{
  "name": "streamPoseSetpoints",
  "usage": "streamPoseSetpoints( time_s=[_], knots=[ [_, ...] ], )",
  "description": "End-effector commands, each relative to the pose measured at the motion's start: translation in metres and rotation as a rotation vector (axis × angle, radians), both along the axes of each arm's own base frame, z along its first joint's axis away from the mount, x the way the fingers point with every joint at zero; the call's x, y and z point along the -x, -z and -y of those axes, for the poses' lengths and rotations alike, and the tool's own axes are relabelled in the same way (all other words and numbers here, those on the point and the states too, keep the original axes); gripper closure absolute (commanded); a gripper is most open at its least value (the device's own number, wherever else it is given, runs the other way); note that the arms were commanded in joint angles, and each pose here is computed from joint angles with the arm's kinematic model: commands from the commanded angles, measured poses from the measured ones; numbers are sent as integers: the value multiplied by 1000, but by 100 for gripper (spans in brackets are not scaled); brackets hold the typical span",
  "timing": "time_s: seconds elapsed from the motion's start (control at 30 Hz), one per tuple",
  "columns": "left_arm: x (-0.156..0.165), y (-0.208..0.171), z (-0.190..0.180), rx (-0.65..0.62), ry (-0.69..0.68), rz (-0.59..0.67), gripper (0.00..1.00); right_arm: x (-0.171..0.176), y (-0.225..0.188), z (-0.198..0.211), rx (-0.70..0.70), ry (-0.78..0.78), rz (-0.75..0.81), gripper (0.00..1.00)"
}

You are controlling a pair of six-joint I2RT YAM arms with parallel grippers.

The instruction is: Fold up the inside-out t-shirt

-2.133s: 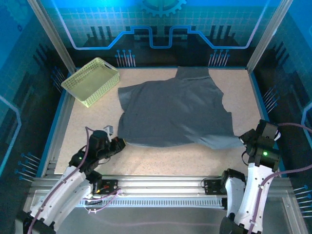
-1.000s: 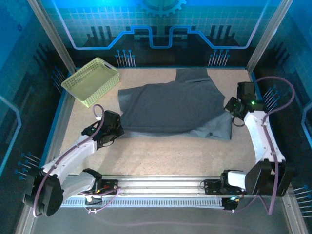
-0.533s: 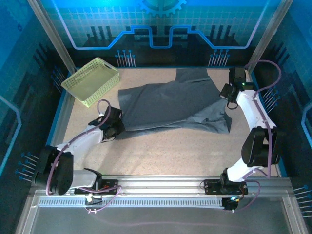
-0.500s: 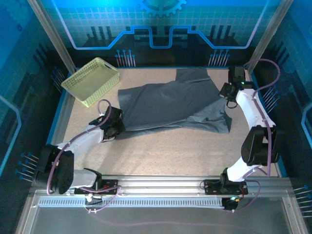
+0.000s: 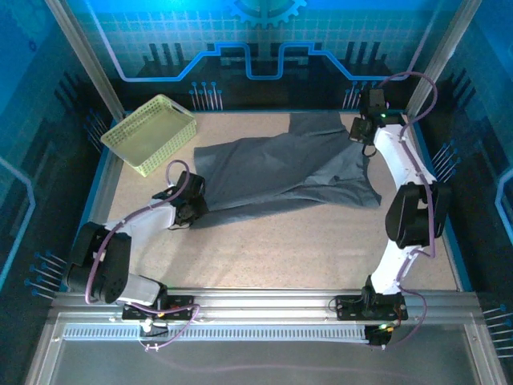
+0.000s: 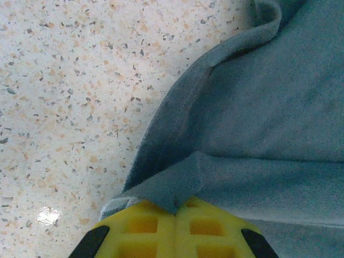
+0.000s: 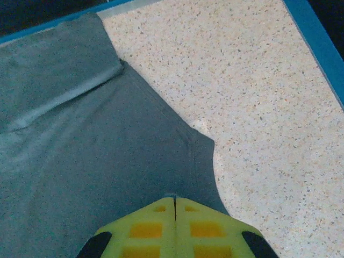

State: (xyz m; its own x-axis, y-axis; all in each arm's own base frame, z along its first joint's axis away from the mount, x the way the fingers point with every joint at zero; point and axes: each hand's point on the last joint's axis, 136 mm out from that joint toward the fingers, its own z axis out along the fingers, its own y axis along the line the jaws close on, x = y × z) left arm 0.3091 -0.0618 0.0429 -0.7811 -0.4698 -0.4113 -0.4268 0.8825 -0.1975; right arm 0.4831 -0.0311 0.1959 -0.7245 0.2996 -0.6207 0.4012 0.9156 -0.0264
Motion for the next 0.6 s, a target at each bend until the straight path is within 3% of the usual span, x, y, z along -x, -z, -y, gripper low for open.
streamPoseSetpoints(
  time_s=[0.0,0.1,0.27,0.57],
  knots=[
    [-10,-14,-2,-6,10,37,100,5,-13,7,59,18,-9,100],
    [-8,-32,4,32,38,85,100,24,-44,15,31,58,42,100],
    [9,-67,15,114,89,191,100,92,-98,38,-4,175,152,100],
    [87,-54,35,156,138,95,100,224,-80,63,-131,328,214,100]
  ],
)
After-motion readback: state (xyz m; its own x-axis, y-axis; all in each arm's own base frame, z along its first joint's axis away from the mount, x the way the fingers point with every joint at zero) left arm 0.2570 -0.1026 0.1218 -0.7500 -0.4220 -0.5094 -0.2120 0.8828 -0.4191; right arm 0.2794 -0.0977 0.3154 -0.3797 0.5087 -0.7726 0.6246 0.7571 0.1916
